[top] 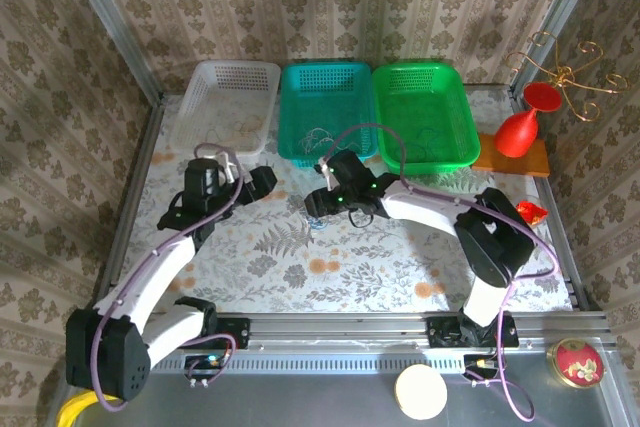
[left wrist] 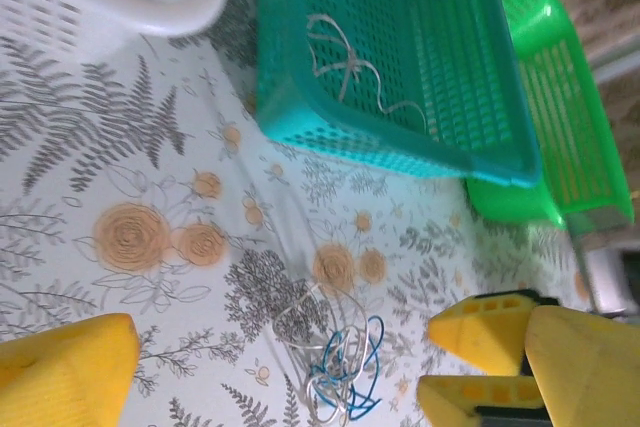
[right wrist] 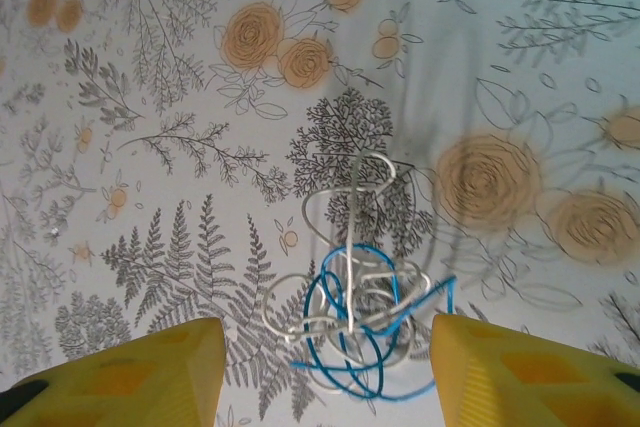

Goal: Untangle the cables

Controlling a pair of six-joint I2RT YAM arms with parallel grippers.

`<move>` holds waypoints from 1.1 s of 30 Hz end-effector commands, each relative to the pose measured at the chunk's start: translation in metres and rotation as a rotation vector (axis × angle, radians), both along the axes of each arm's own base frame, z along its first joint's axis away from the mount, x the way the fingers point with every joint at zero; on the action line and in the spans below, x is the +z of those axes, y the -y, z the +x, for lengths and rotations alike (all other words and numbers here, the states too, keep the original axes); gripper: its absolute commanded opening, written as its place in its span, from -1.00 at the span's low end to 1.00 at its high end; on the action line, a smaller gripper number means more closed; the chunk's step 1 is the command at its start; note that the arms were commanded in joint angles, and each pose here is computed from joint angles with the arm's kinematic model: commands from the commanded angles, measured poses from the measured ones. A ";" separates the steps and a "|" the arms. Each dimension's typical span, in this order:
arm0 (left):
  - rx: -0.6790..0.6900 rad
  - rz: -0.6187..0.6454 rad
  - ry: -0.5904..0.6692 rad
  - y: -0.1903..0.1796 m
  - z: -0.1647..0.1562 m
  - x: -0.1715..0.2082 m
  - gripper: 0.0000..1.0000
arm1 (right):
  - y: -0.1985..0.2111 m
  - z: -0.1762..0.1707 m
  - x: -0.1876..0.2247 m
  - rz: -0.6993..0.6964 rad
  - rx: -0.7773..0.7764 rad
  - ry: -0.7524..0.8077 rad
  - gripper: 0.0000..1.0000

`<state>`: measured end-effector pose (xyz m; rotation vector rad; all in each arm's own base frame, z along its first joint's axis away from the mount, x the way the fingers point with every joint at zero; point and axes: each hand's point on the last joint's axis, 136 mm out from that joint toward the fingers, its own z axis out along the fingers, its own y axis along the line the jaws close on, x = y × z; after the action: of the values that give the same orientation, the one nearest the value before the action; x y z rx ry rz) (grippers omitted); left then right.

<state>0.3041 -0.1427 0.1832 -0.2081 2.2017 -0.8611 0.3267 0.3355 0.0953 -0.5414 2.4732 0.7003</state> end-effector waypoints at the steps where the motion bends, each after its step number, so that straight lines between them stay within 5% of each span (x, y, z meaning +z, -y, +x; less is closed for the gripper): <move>1: 0.063 -0.087 0.045 -0.010 0.004 0.021 1.00 | -0.007 0.006 -0.013 -0.050 0.033 0.006 0.13; 12: 0.069 -0.122 0.045 -0.014 0.001 0.027 1.00 | -0.021 0.023 -0.050 -0.103 0.031 -0.018 -0.02; 23: 0.037 -0.126 0.050 -0.009 0.000 0.028 1.00 | -0.015 0.019 -0.027 -0.062 0.029 0.012 -1.00; 33: -0.119 -0.200 0.056 0.025 -0.003 0.034 1.00 | 0.018 -0.004 0.045 0.136 -0.038 0.097 -1.00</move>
<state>0.3047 -0.1492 0.2065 -0.2343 2.1253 -1.0435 0.3221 0.3215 0.1186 -0.5306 2.3831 0.7162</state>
